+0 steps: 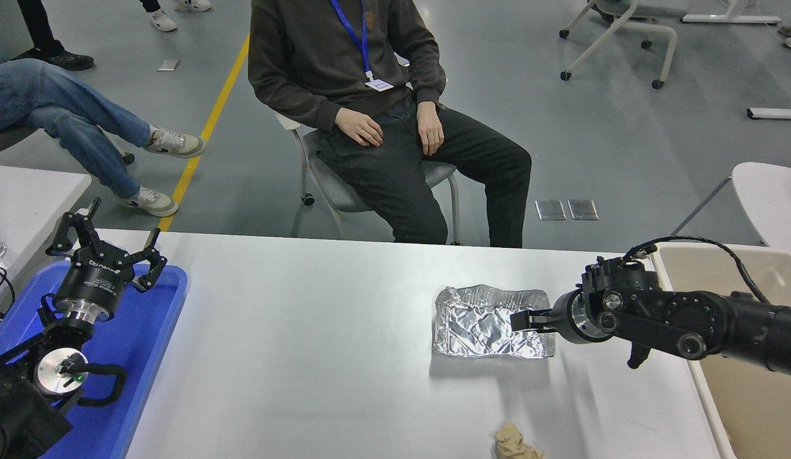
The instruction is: Clean the table surface
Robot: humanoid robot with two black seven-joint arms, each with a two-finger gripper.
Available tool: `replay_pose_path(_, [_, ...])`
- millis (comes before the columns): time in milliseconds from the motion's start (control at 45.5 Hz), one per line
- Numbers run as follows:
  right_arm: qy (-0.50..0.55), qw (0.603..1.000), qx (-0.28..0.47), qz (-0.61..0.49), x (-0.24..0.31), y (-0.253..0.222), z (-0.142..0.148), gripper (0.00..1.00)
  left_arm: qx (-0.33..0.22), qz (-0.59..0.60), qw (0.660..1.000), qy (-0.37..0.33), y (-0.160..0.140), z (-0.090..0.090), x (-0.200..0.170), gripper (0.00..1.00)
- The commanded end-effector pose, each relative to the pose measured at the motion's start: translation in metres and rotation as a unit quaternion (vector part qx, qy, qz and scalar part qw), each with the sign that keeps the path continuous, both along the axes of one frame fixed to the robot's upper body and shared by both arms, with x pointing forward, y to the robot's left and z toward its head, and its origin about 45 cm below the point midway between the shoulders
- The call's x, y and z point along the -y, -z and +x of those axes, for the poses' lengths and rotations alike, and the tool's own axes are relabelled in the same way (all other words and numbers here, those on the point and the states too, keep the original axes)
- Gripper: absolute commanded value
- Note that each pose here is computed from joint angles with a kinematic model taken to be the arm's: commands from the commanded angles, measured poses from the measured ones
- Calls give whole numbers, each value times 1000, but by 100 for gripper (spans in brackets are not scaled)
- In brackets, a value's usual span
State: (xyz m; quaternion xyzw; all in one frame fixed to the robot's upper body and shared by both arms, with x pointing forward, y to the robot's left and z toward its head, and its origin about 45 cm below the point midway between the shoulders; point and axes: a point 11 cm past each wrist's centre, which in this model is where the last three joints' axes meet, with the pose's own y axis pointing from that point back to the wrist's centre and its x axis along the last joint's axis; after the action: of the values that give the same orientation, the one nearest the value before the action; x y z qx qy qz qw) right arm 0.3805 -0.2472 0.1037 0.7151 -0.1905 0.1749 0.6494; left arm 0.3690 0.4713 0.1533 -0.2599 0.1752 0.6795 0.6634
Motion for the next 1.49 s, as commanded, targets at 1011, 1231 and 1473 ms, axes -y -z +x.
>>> replay_pose_path(1011, [36,998,39,-16,11,18,5,0,0,1,1000,0,0,0,0,100])
replay_pose_path(1231, [34,998,40,-14,9,16,6,0,0,0,1000,0,0,0,0,100])
replay_pose_path(1473, [30,999,40,-1,3,8,8,0,0,0,1000,0,0,0,0,100])
